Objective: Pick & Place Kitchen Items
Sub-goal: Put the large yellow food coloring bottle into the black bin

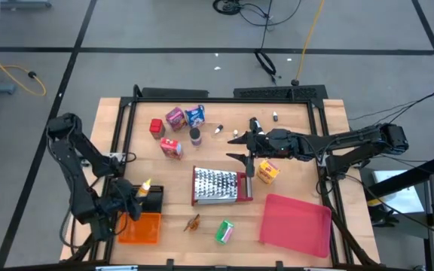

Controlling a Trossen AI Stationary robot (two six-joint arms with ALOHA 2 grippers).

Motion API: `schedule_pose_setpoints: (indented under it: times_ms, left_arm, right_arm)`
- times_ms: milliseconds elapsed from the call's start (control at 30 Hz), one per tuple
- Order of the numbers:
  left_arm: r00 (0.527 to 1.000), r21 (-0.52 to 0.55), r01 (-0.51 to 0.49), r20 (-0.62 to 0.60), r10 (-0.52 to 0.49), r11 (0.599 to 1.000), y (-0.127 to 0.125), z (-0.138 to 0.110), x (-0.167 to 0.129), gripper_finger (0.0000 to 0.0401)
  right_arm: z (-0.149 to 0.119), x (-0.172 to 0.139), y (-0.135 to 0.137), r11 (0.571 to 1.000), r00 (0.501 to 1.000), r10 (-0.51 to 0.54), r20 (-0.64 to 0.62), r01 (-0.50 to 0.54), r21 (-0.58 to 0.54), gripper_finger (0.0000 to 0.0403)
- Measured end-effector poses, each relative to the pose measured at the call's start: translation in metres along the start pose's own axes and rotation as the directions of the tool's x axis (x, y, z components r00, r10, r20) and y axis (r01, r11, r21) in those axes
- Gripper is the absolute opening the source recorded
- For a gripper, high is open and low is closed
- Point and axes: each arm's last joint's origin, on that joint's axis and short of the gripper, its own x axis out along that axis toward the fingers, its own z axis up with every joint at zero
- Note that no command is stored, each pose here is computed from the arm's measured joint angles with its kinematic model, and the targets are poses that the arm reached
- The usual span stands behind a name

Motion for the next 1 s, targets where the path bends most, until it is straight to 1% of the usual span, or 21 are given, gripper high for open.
schedule_pose_setpoints:
  times_ms: [67, 133, 200, 367, 567, 733, 900, 1000]
  left_arm:
    - [0.999, 0.024, -0.04, -0.019, 0.041, 0.999, 0.003, 0.0, -0.001, 0.0092]
    - [0.998, 0.062, -0.059, -0.016, 0.06, 0.996, 0.005, 0.001, -0.001, 0.0092]
    - [0.998, 0.109, -0.059, -0.016, 0.061, 0.992, 0.005, 0.001, -0.001, 0.0092]
    - [0.998, 0.187, -0.054, -0.019, 0.058, 0.981, 0.004, 0.001, -0.001, 0.0092]
    - [0.998, 0.182, -0.061, -0.013, 0.065, 0.981, 0.006, 0.0, 0.002, 0.0093]
    - [0.997, 0.172, -0.038, 0.079, 0.025, 0.984, 0.014, 0.001, 0.013, 0.0093]
    - [0.98, 0.202, 0.063, 0.171, -0.099, 0.977, 0.019, -0.002, 0.027, 0.0093]
    - [0.968, 0.206, 0.096, 0.208, -0.139, 0.974, 0.023, -0.003, 0.038, 0.0093]
  right_arm:
    - [0.0, 0.0, 0.0, 1.0, 1.0, 0.0, 0.0, 0.0, -0.005, 0.019]
    - [0.0, 0.0, 0.0, 1.0, 1.0, 0.0, 0.0, 0.0, -0.007, 0.019]
    - [0.0, 0.0, 0.0, 1.0, 1.0, 0.0, 0.0, 0.0, -0.008, 0.0191]
    - [0.0, 0.0, 0.0, 1.0, 1.0, 0.0, 0.001, 0.0, -0.01, 0.0191]
    - [0.0, 0.0, 0.0, 1.0, 1.0, 0.0, 0.001, 0.0, -0.01, 0.0188]
    - [0.0, 0.0, 0.0, 1.0, 1.0, 0.0, 0.0, 0.0, -0.01, 0.0187]
    - [0.0, 0.0, 0.0, 1.0, 1.0, 0.0, 0.0, 0.0, -0.01, 0.0187]
    - [0.0, 0.0, 0.0, 1.0, 1.0, 0.0, 0.0, 0.0, -0.01, 0.0187]
